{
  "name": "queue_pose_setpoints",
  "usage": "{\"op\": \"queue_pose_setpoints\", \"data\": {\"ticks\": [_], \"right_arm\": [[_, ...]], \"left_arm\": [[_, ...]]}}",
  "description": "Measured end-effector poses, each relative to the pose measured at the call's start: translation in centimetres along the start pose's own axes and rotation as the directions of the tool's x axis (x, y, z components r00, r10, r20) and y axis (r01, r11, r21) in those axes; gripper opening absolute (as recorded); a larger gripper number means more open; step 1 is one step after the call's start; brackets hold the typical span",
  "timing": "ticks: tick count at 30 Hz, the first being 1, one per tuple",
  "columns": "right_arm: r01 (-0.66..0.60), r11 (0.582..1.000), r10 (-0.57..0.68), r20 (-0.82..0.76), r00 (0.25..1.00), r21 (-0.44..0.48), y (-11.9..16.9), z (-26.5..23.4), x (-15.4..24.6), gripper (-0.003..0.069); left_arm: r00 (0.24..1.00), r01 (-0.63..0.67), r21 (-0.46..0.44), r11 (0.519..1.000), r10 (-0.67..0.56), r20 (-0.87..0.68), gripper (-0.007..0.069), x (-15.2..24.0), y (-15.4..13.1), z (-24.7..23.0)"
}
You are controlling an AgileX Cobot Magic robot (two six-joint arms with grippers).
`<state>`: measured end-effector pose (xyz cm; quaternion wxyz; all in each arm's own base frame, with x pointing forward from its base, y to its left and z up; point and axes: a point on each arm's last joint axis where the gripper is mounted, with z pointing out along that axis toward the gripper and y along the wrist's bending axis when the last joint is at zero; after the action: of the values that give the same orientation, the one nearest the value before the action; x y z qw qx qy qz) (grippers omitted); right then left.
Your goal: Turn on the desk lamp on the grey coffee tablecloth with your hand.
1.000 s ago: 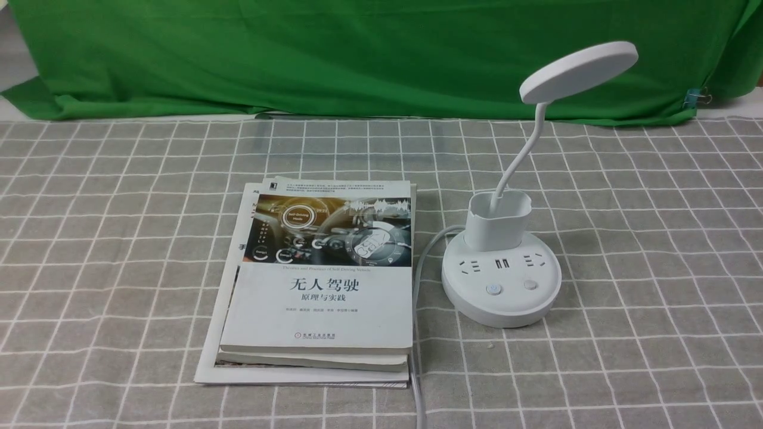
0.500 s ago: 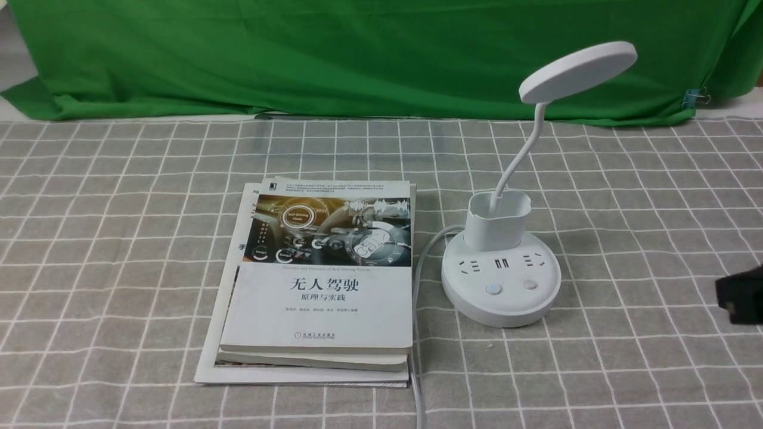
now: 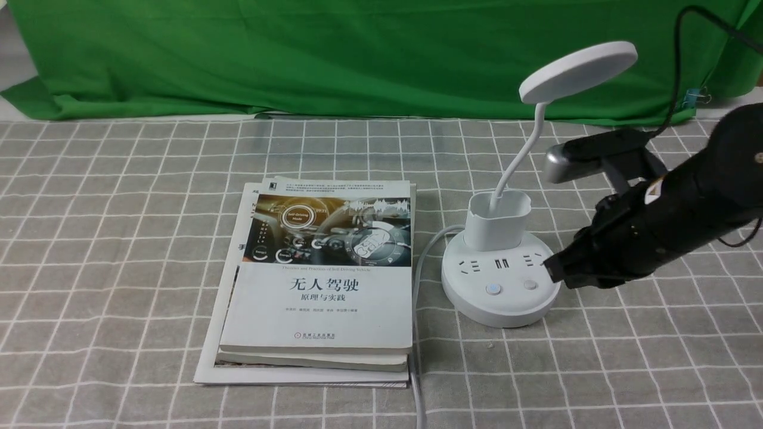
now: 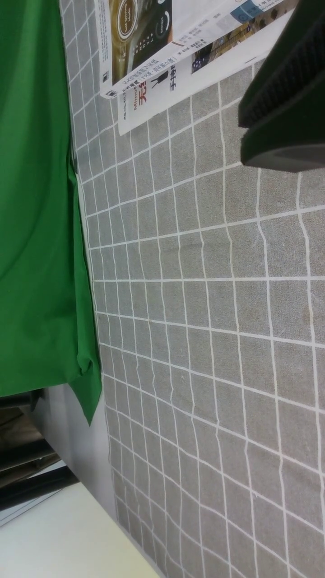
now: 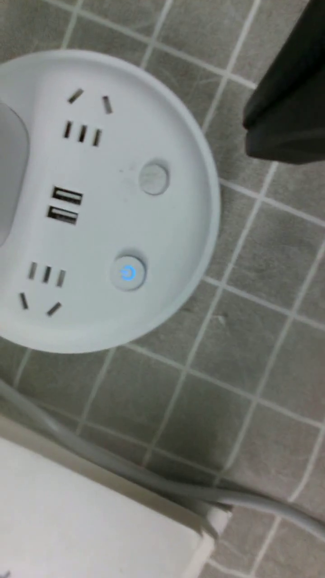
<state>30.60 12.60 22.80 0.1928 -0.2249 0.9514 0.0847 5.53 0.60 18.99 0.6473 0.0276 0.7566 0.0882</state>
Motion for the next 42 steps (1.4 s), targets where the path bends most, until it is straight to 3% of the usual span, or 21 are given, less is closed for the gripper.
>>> {"op": "queue_pose_setpoints", "data": {"ticks": [11,24,36,42], "right_arm": [[0.021,1.000,-0.021,-0.035,0.999,-0.004,-0.5,3.9,-2.6,0.0034],[0.019,1.000,-0.020,-0.054,0.998,-0.005,-0.9,6.8,-3.0,0.0034],[0.040,0.999,-0.039,0.044,0.998,-0.001,-0.2,1.1,-3.6,0.0034],[0.038,0.999,-0.038,0.074,0.997,-0.002,0.5,-2.8,-1.2,0.0034]], "left_arm": [[1.000,0.000,0.000,1.000,0.000,0.000,0.0019,0.0,0.0,0.0],[1.000,0.000,0.000,1.000,0.000,0.000,0.0019,0.0,0.0,0.0],[1.000,0.000,0.000,1.000,0.000,0.000,0.0019,0.0,0.0,0.0],[1.000,0.000,0.000,1.000,0.000,0.000,0.0019,0.0,0.0,0.0]]}}
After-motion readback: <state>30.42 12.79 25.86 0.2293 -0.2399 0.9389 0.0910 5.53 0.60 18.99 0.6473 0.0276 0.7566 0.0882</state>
